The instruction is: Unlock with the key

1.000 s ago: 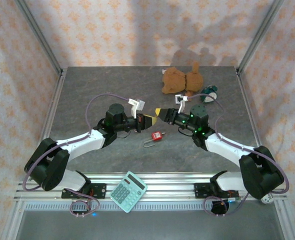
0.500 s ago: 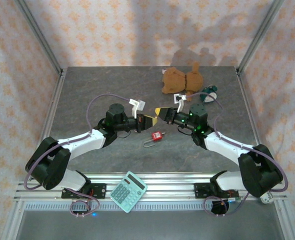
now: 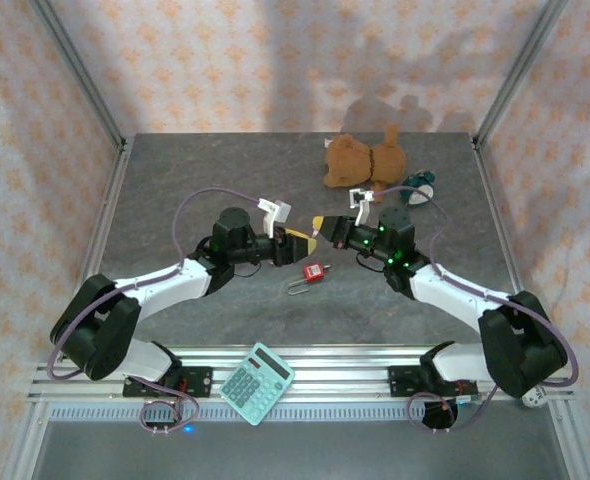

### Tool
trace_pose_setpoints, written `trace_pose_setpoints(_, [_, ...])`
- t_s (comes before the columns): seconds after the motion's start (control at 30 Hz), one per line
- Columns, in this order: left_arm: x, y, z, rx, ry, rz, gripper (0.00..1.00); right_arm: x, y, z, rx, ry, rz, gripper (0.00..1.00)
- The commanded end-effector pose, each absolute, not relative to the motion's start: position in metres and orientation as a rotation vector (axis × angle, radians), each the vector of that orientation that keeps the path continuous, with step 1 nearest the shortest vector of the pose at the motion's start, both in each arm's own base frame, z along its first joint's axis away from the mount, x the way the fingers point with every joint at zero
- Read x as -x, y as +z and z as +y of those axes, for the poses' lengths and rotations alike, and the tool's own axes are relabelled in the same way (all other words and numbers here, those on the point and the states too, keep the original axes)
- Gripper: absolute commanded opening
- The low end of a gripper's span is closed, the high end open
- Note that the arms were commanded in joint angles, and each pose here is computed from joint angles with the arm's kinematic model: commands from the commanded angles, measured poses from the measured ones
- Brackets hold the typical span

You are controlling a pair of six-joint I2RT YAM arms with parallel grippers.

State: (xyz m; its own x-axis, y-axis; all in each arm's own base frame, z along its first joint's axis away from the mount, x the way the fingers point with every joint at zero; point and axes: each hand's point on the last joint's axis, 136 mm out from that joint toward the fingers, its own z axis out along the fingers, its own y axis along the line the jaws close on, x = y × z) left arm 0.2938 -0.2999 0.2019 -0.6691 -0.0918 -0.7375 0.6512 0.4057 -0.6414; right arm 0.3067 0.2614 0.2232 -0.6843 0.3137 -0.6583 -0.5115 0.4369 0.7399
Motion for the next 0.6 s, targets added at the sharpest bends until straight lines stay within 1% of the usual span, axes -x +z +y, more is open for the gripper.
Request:
trace_pose_setpoints(0.0, [-0.303, 0.206, -0.276, -0.422, -1.119, 1.931, 0.54, -0.316, 0.243, 0.25, 0.126, 1.245, 1.858, 0.08])
trace_pose_setpoints(0.03, [-0.308, 0.206, -0.264, -0.375, -1.038, 1.938, 0.57, -0.318, 0.243, 0.247, 0.114, 1.22, 1.862, 0.08])
trace_pose_setpoints(0.07, [-0.314, 0.204, -0.249, -0.298, -0.947, 1.95, 0.64, -0.318, 0.244, 0.244, 0.108, 1.205, 1.861, 0.08])
trace_pose_setpoints(0.1, [-0.319, 0.206, -0.235, -0.226, -0.867, 1.953, 0.68, -0.319, 0.244, 0.242, 0.1, 1.189, 1.863, 0.08])
trace_pose_setpoints(0.17, [-0.33, 0.208, -0.194, -0.058, -0.645, 1.947, 0.7, -0.319, 0.241, 0.238, 0.086, 1.159, 1.869, 0.07])
trace_pose_setpoints(0.23, [-0.333, 0.211, -0.16, 0.109, -0.515, 1.902, 0.76, -0.32, 0.237, 0.235, 0.069, 1.144, 1.875, 0.07])
trace_pose_setpoints(0.27, [-0.334, 0.212, -0.138, 0.239, -0.457, 1.876, 0.82, -0.321, 0.235, 0.234, 0.062, 1.137, 1.879, 0.07])
trace_pose_setpoints(0.3, [-0.334, 0.212, -0.124, 0.325, -0.433, 1.86, 0.93, -0.321, 0.233, 0.233, 0.056, 1.131, 1.88, 0.07])
trace_pose_setpoints(0.33, [-0.332, 0.21, -0.115, 0.383, -0.439, 1.852, 0.99, -0.319, 0.242, 0.23, 0.053, 1.128, 1.852, 0.07])
trace_pose_setpoints(0.43, [-0.333, 0.201, -0.101, 0.47, -0.501, 1.864, 1.0, -0.32, 0.243, 0.227, 0.039, 1.113, 1.847, 0.07])
trace_pose_setpoints(0.5, [-0.335, 0.192, -0.101, 0.473, -0.546, 1.887, 1.0, -0.322, 0.241, 0.224, 0.023, 1.094, 1.847, 0.07])
trace_pose_setpoints(0.57, [-0.338, 0.182, -0.1, 0.489, -0.533, 1.921, 0.99, -0.323, 0.239, 0.218, -0.007, 1.061, 1.848, 0.07])
